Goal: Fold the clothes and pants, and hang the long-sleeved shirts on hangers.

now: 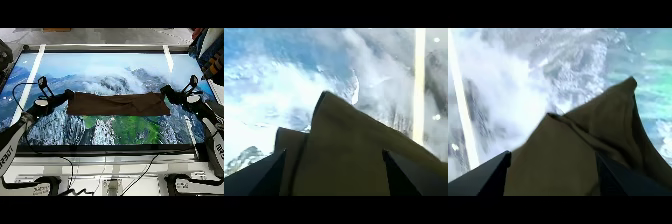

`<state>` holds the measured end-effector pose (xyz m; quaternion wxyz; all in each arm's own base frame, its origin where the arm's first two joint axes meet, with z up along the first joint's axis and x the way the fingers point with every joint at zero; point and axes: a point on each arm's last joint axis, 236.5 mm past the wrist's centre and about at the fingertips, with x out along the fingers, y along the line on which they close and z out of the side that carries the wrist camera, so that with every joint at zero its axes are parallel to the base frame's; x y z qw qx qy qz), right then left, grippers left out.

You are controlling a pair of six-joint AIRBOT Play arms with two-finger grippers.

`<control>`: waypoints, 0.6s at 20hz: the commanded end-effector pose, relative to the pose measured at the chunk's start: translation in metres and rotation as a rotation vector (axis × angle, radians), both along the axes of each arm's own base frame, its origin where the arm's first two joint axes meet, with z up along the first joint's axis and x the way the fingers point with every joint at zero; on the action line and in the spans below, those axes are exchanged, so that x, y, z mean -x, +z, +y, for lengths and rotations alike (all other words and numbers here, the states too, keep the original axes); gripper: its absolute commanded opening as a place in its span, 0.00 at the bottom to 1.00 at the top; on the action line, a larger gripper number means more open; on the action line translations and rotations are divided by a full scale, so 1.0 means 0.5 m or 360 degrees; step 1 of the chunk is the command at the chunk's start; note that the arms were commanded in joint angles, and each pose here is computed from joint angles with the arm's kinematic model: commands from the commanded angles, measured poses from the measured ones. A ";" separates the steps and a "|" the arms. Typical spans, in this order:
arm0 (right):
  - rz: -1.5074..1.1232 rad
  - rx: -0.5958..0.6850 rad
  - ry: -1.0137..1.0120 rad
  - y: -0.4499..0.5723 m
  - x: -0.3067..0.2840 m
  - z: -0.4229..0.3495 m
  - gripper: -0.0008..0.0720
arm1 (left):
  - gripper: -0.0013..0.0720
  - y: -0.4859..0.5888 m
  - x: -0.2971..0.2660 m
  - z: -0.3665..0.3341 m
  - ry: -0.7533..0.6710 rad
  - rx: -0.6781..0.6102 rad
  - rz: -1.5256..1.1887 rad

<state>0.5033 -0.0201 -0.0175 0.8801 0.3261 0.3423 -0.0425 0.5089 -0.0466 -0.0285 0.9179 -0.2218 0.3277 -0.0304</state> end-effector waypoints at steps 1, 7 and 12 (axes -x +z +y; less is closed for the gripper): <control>0.0143 0.0048 0.0154 -0.036 0.036 0.011 0.82 | 0.97 -0.017 0.034 0.023 -0.0130 0.0008 0.0133; 0.0360 -0.0063 0.0365 -0.070 0.101 0.067 0.82 | 0.97 -0.089 0.126 0.050 -0.0377 0.0165 0.0541; 0.0474 -0.0126 0.0511 -0.081 0.145 0.103 0.81 | 0.97 -0.141 0.124 -0.016 -0.0652 0.0328 0.0768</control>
